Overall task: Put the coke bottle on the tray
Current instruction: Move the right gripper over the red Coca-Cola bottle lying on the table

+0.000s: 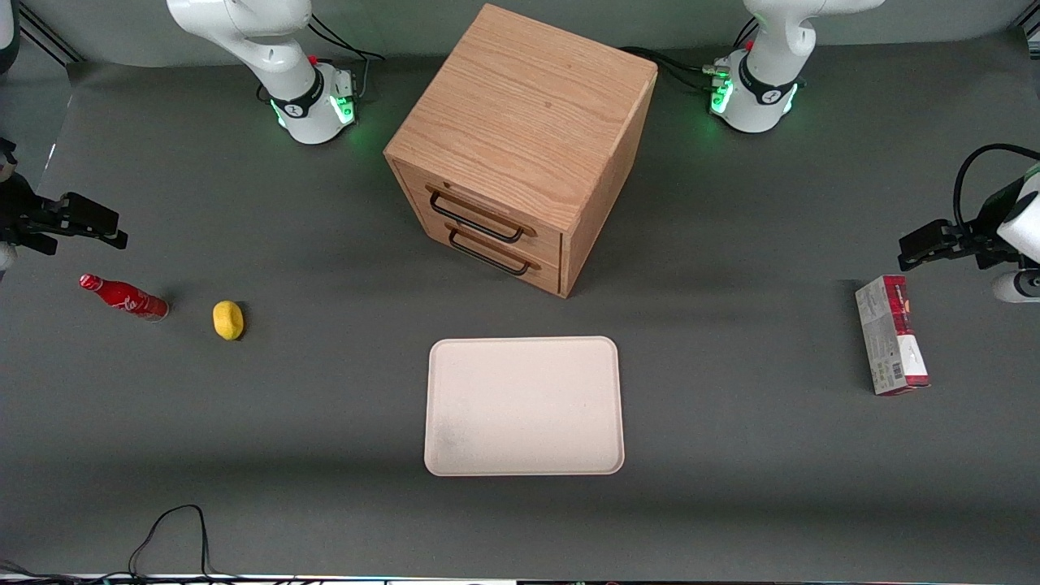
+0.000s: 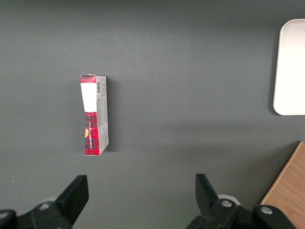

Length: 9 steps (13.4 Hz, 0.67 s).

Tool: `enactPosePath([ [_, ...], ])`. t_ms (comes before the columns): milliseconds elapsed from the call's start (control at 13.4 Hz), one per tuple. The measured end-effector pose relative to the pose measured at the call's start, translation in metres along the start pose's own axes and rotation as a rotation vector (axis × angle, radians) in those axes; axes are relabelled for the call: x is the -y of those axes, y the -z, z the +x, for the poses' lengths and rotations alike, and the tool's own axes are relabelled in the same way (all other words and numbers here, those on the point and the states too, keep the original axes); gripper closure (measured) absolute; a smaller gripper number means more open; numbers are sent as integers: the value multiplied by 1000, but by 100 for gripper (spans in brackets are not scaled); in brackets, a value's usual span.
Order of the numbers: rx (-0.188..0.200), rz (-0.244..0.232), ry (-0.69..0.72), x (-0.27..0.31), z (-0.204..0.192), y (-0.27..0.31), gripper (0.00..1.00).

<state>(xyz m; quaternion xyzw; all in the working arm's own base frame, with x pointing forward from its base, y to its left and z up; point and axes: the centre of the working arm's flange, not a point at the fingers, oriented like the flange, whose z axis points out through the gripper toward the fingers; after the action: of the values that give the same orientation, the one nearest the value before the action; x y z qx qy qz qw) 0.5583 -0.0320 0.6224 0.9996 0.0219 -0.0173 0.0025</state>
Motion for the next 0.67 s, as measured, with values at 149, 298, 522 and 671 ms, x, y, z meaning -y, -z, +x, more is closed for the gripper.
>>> enactPosePath([
  [149,0,0,-3,0,0,0,0],
  [298,1,0,-3,0,0,0,0],
  [522,4,0,-8,-3,1,-2,0],
  [671,8,0,-39,-27,-1,-5,0],
])
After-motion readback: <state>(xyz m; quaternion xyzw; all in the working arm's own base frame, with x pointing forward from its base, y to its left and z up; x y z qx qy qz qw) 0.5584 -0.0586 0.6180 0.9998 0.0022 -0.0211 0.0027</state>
